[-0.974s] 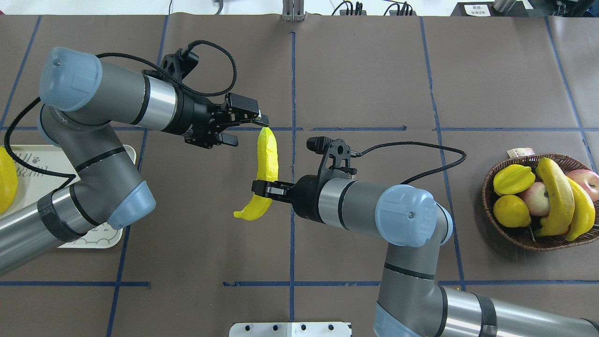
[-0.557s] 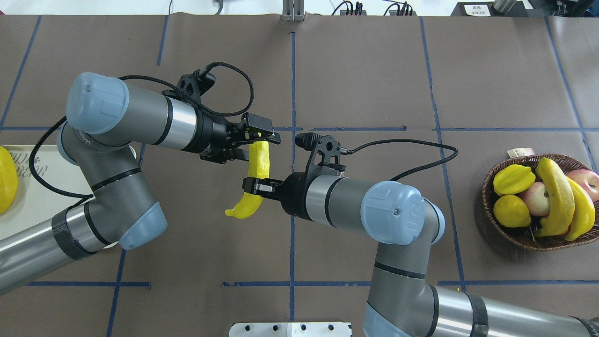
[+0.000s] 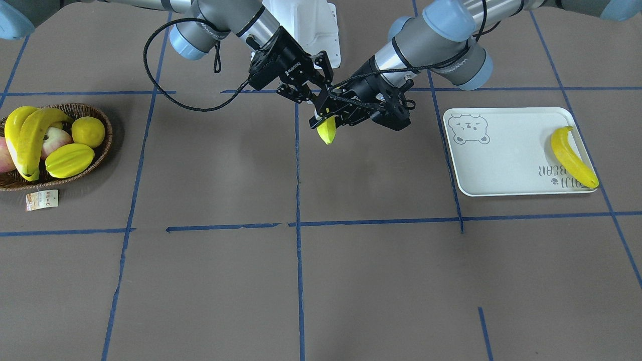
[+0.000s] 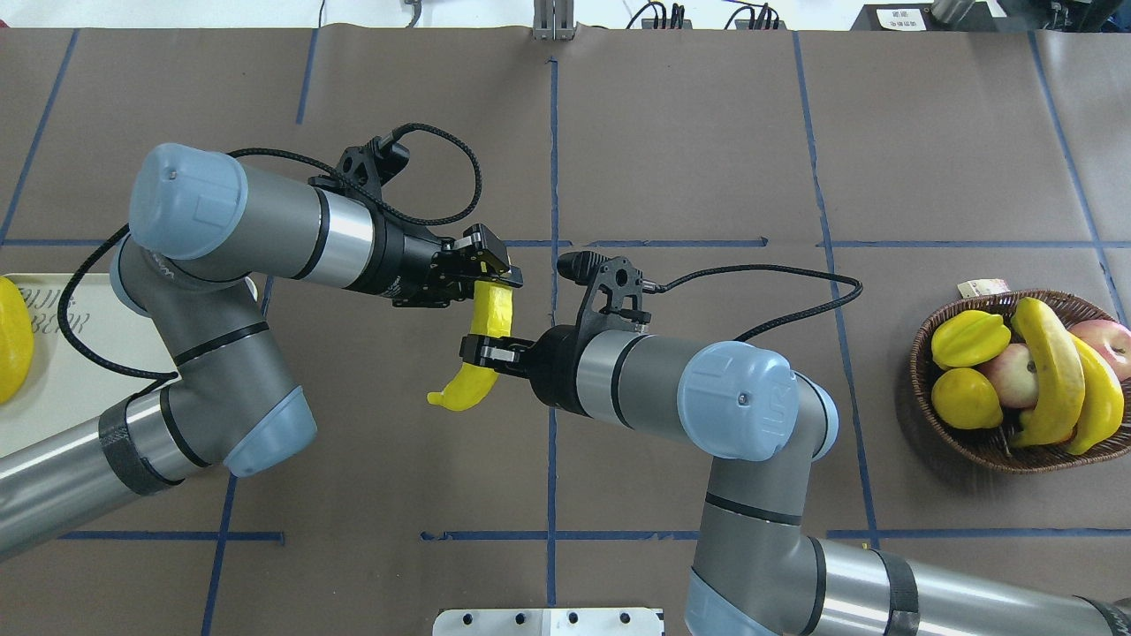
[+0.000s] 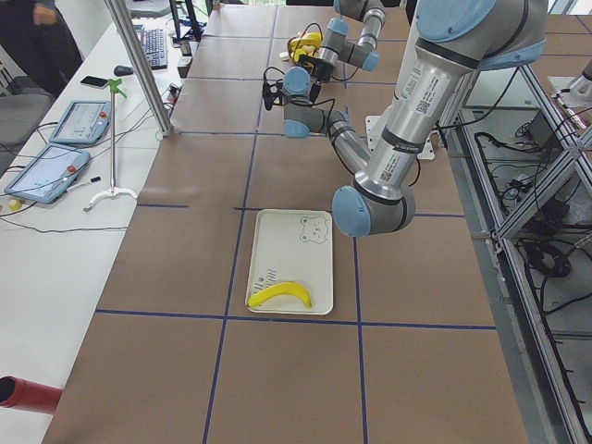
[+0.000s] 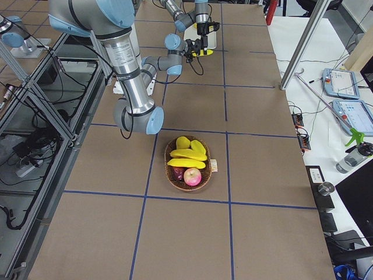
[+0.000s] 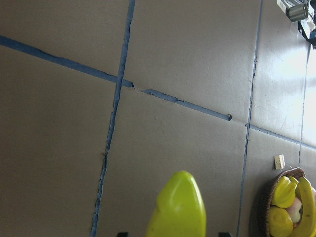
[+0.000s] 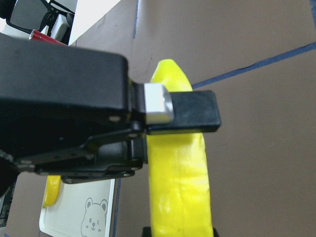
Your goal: Transfer all bananas from basket to plate
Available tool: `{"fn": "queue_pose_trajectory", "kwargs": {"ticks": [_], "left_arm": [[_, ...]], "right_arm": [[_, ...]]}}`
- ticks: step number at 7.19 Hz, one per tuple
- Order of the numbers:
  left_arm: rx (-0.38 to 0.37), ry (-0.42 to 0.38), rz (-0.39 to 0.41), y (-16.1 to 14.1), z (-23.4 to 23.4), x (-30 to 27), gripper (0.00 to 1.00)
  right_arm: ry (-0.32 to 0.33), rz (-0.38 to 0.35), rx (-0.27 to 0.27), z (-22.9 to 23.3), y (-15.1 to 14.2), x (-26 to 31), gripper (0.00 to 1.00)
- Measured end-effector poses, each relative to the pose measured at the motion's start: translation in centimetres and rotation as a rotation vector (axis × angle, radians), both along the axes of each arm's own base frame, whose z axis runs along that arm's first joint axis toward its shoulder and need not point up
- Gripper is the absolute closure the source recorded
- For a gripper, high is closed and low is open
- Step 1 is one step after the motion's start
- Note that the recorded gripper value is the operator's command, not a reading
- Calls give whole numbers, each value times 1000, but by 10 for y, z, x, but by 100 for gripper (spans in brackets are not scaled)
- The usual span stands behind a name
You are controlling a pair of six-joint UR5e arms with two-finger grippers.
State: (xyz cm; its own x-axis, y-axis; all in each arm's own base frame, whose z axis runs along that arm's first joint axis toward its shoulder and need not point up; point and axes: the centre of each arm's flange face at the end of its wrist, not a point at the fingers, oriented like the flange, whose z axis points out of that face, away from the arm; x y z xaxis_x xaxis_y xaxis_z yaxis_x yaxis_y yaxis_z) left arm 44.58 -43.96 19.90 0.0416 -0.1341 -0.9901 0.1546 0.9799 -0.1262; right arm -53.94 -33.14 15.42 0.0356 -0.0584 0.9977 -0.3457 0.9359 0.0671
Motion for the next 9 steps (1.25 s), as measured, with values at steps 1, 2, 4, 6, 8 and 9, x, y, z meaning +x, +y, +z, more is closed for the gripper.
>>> {"fn": "queue_pose_trajectory", "kwargs": {"ticks": [1, 2, 4, 6, 8, 9], "left_arm": [[-1, -1, -1, 0, 2, -1, 100], [-3, -4, -2, 0, 3, -2, 100], [-6, -8, -6, -1, 7, -4, 100], [-15, -23, -12, -4, 16, -7, 100], [-46, -69, -42, -15, 30, -23, 100], [-74, -114, -68, -22, 37, -39, 100]], "right_arm": [[-1, 0, -3, 0, 0, 0, 32], [-9, 1, -19, -1, -1, 0, 0], [-26, 3, -64, -1, -1, 1, 0], [-34, 5, -70, -3, -2, 5, 0], [-38, 0, -68, -1, -1, 17, 0], [-25, -9, -73, 5, -1, 24, 0]]}}
